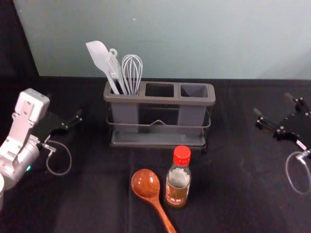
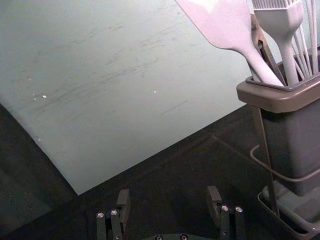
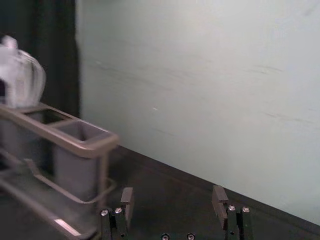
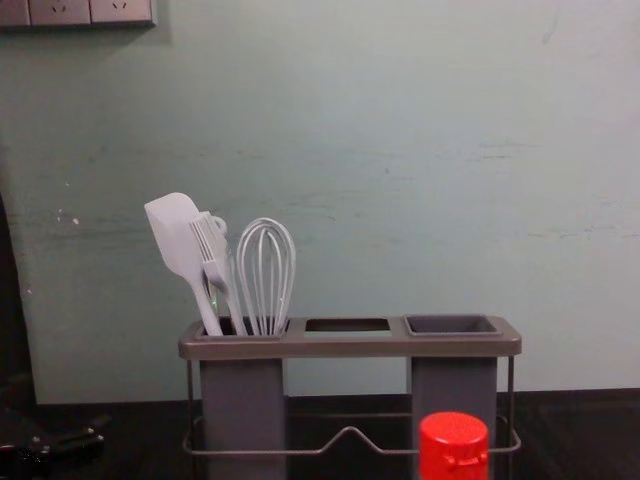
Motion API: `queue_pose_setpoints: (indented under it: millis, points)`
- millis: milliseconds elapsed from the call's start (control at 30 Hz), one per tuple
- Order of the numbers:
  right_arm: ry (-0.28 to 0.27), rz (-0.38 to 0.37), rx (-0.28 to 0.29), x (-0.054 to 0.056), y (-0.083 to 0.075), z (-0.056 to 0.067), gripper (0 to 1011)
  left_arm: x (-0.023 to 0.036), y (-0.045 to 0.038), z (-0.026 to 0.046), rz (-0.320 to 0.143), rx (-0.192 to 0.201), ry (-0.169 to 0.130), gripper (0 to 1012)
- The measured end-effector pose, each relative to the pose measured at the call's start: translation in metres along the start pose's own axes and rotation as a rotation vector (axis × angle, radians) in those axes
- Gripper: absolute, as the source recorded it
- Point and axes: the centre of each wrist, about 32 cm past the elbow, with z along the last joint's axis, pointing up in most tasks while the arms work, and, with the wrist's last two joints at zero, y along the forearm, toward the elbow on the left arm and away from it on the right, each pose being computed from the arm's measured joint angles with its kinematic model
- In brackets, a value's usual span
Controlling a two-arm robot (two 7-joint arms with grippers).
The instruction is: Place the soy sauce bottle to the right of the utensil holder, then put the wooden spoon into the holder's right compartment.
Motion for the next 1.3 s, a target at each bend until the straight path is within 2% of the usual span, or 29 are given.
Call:
queue_pose_setpoints:
  millis: [67, 167, 367, 433, 667, 867, 1067, 1300]
  points:
    - [0.018, 0.034, 0.009, 0.004, -0.006, 0.002, 1004, 0.0000, 0.0000, 0.0000, 0.000, 0.000, 0.000, 1005]
    - [0.073, 0.126, 0.035, 0.011, -0.019, 0.005, 1004, 0.0000, 0.0000, 0.0000, 0.000, 0.000, 0.000, 1005]
    - [0.100, 0.310, 0.071, 0.017, -0.027, 0.006, 1004, 0.0000, 0.0000, 0.0000, 0.000, 0.000, 0.000, 1005]
    - [0.103, 0.345, 0.075, 0.017, -0.027, 0.004, 1004, 0.0000, 0.0000, 0.0000, 0.000, 0.000, 0.000, 1005]
    - [0.137, 0.483, 0.075, 0.013, -0.023, -0.005, 1004, 0.0000, 0.0000, 0.0000, 0.000, 0.000, 0.000, 1005]
    - [0.116, 0.614, 0.085, 0.004, -0.015, -0.006, 1004, 0.0000, 0.0000, 0.0000, 0.000, 0.000, 0.000, 1005]
    - [0.103, 0.701, 0.091, -0.006, -0.004, -0.001, 1004, 0.0000, 0.0000, 0.0000, 0.000, 0.000, 0.000, 1005]
    - [0.108, 0.756, 0.083, -0.016, 0.008, 0.003, 1004, 0.0000, 0.0000, 0.0000, 0.000, 0.000, 0.000, 1005]
